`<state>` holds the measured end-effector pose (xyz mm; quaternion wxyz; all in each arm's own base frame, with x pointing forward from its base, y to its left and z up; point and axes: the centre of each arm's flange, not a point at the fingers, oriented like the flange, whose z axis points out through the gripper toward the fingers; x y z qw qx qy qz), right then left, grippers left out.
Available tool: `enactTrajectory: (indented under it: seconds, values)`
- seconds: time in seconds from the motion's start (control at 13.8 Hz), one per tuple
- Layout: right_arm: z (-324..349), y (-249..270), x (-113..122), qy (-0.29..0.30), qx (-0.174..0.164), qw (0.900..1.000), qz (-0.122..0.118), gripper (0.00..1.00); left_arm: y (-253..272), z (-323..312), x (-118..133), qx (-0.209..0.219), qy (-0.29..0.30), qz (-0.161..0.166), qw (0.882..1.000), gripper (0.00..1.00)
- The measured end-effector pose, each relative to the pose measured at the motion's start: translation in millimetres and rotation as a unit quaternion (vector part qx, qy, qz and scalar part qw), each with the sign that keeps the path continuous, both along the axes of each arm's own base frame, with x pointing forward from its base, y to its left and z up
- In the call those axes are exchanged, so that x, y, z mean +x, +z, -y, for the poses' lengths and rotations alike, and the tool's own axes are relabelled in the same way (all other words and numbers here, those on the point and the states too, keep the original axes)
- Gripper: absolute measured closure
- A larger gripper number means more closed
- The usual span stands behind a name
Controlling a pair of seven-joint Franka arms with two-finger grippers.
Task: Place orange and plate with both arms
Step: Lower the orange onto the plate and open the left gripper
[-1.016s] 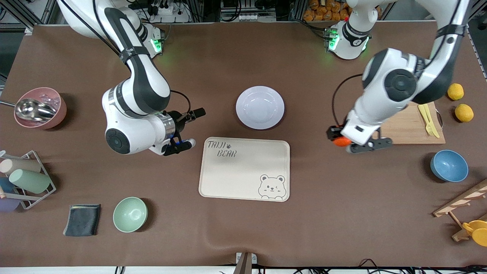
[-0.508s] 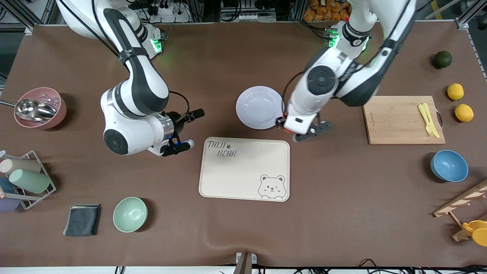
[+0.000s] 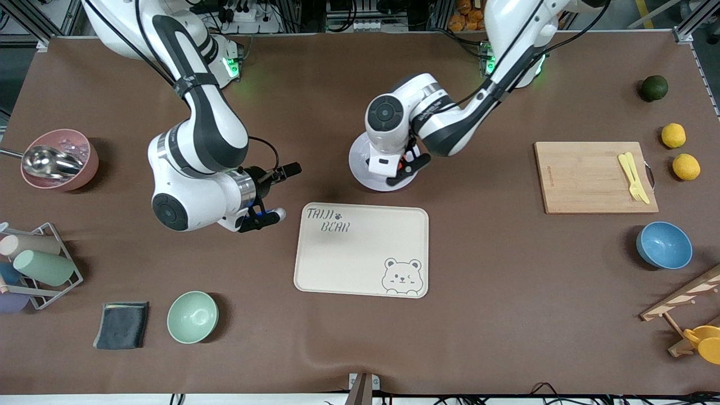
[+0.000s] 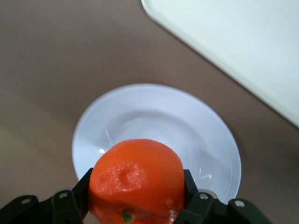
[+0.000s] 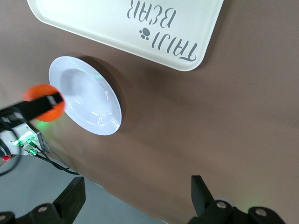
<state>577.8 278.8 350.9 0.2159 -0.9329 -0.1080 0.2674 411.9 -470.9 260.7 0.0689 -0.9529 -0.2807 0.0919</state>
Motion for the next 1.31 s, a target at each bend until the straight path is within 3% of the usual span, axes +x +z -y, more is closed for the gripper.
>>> enactTrajectory:
  seconds: [0.22,0.51,0.94,1.16,1.31]
  values:
    - [0.7,-2.4,0.4,-0.001,-0.001,1.000,-0.002,0.00,-41.4,15.2,-27.6,-0.019,0.017,-0.004,1.000,0.25]
    - [0.8,-4.4,0.5,-0.001,-0.001,1.000,-0.003,0.00,-76.3,28.8,-51.4,0.002,0.018,0.012,1.000,0.25]
    - [-5.5,-20.0,-10.7,0.006,-0.001,1.000,-0.021,0.00,-76.6,28.9,-51.7,0.003,0.018,0.014,1.000,0.25]
    - [-6.4,-32.4,-17.1,0.000,0.026,0.999,-0.036,0.00,-85.2,15.9,-37.1,0.013,0.025,0.024,0.999,0.01]
    - [-3.7,-43.6,-20.9,0.000,0.035,0.999,-0.038,0.00,-69.9,9.8,-16.2,0.008,0.037,0.039,0.999,0.00]
